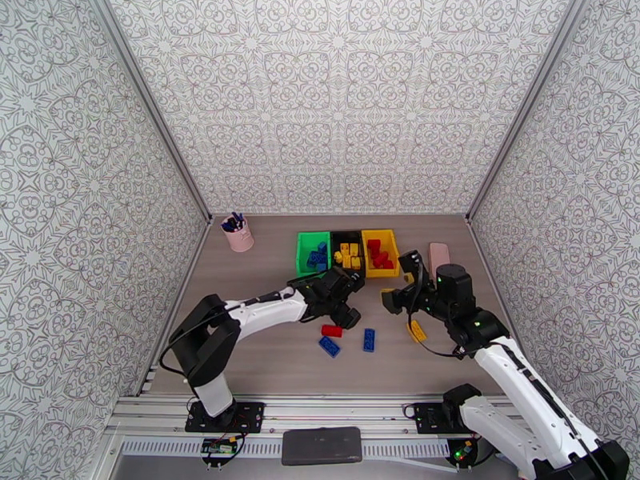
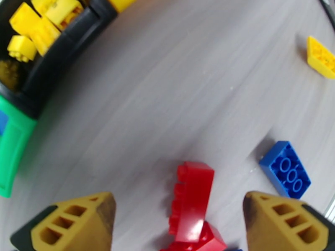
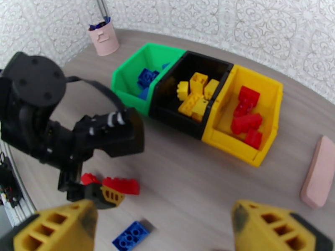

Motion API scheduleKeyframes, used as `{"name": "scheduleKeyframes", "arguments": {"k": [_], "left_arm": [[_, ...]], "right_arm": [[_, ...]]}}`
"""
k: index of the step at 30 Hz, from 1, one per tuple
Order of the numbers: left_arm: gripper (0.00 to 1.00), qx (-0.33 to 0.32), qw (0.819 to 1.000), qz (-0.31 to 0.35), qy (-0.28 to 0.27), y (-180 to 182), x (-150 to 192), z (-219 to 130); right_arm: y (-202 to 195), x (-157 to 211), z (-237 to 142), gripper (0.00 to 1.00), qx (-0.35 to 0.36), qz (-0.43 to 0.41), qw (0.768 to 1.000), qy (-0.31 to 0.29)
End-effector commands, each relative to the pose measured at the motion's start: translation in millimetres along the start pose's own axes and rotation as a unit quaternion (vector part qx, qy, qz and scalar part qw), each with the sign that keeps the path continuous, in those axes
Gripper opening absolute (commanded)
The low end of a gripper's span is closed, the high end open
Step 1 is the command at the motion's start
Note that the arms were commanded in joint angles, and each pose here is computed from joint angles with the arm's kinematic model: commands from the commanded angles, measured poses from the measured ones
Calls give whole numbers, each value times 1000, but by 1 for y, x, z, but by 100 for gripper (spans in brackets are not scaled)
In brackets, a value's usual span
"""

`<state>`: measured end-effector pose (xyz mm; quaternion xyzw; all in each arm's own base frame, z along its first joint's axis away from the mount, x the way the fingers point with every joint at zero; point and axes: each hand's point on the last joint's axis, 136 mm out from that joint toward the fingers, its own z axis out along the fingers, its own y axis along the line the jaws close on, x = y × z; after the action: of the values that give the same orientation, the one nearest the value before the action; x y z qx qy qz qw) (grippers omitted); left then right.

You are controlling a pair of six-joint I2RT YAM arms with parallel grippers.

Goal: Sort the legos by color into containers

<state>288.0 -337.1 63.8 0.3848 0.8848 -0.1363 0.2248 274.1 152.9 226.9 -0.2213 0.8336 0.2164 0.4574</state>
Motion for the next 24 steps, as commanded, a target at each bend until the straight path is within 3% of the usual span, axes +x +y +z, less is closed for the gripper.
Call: {"name": "scheduleKeyframes", "arguments": {"k": [1, 6, 16, 24], "left_arm": [[78, 6, 999, -7, 45, -5, 8, 4], [71, 2, 997, -8, 81, -4, 15, 16], [52, 9, 995, -14, 102, -7, 21, 28], [24, 10, 995, -20, 102, -8, 20, 28]], "right_arm": [[4, 14, 1, 87, -14, 2, 1000, 19], [5, 16, 4, 87, -21, 8, 1000, 19], [5, 20, 3, 87, -19, 18, 1000, 17], [4, 20, 1, 87, -15, 17, 1000, 13]]}}
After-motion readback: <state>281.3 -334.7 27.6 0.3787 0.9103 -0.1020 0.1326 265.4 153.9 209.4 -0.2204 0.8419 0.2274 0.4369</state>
